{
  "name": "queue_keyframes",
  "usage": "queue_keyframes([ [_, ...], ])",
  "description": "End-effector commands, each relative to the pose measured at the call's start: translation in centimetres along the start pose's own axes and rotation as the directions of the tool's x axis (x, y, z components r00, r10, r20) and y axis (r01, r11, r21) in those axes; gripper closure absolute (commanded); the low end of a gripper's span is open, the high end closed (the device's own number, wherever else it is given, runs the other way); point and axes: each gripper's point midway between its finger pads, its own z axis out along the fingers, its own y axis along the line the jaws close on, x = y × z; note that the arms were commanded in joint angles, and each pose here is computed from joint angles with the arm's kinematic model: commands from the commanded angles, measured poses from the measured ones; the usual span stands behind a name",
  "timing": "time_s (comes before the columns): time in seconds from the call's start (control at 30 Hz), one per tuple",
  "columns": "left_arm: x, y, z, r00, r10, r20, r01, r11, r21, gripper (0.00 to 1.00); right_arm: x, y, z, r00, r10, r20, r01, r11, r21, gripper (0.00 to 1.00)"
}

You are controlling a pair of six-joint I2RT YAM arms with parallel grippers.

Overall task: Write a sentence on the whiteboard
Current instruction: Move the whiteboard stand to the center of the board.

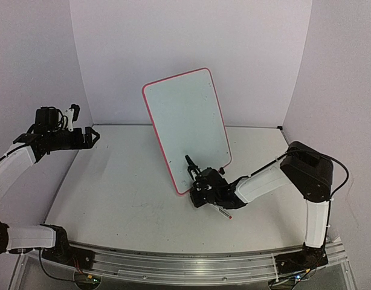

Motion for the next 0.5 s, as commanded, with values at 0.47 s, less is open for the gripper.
queue_keyframes([
  [0.47,-1.7,-0.4,-1.0,0.998,-0.021,0.059,0.021,1.000,0.006,0.01,3.5,10.2,1.1,0.984,0.160,-0.075,-0.143,0.971,0.191,1.00],
])
